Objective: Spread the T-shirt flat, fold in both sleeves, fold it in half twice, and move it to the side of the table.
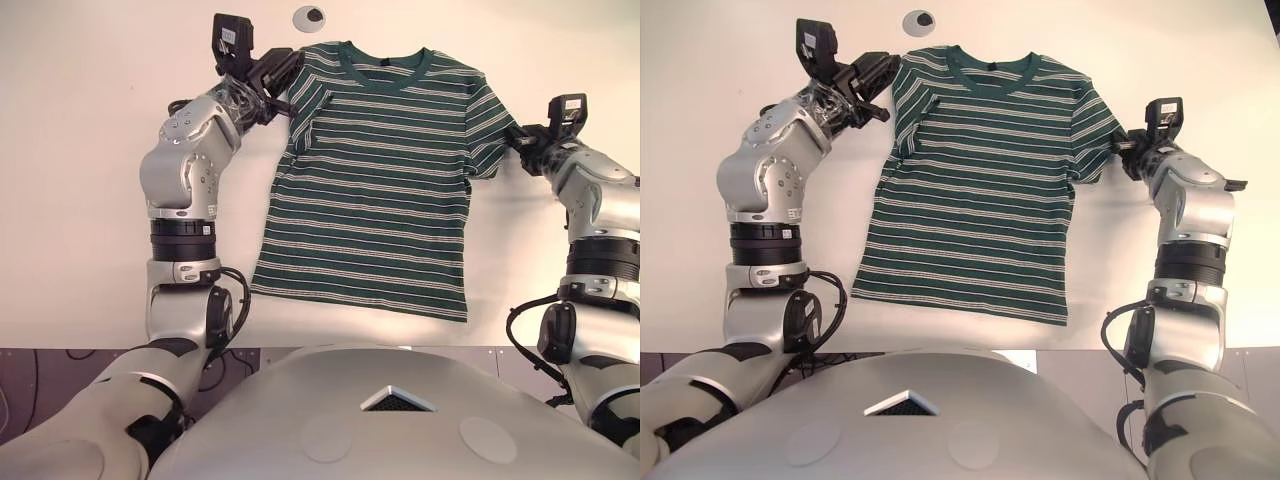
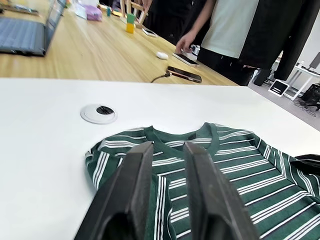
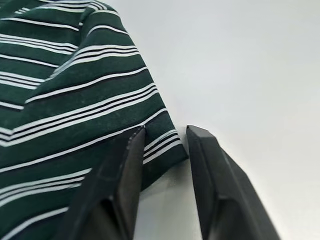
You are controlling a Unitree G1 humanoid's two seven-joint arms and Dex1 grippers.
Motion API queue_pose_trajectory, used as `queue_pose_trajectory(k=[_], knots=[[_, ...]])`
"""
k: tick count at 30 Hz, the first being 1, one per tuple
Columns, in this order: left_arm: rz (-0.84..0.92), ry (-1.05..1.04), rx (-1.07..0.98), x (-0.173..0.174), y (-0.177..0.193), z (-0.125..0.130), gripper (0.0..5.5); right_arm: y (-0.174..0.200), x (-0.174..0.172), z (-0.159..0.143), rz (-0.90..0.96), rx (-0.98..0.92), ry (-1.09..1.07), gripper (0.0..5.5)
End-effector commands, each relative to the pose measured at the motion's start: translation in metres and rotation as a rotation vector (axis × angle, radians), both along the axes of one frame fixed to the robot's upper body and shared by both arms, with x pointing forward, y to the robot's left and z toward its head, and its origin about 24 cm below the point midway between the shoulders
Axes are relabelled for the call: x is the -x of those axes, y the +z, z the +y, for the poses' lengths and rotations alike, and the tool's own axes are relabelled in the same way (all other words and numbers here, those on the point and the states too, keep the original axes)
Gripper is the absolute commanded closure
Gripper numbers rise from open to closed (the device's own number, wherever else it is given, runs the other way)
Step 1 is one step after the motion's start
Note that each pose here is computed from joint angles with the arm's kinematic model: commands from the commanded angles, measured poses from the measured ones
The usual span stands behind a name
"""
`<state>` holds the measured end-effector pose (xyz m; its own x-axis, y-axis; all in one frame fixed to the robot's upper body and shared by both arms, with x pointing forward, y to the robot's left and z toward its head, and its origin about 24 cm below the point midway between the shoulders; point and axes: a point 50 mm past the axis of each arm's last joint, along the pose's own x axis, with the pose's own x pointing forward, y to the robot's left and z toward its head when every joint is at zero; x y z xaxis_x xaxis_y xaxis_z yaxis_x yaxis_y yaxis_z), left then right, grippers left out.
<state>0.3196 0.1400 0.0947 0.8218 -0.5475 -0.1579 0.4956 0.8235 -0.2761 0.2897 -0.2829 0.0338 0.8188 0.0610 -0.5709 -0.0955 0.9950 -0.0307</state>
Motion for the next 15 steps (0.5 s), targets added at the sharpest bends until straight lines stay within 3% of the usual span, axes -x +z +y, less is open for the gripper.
queue_pose_trajectory(k=[1, 5, 10, 15], knots=[[-0.015, 0.011, -0.014, 0.002, 0.004, 0.004, 4.48, -0.022, 0.013, -0.003, 0.1, -0.011, -0.02, 4.76], [-0.006, 0.037, -0.026, 0.006, -0.001, 0.012, 4.48, 0.004, -0.006, 0.0, -0.033, -0.002, -0.018, 5.49], [0.01, 0.062, -0.039, 0.009, -0.008, 0.017, 4.48, 0.044, -0.025, 0.017, -0.138, -0.004, 0.047, 5.49], [0.018, 0.068, -0.03, 0.006, -0.011, 0.015, 4.48, 0.039, -0.023, 0.063, -0.056, -0.061, 0.176, 5.49]])
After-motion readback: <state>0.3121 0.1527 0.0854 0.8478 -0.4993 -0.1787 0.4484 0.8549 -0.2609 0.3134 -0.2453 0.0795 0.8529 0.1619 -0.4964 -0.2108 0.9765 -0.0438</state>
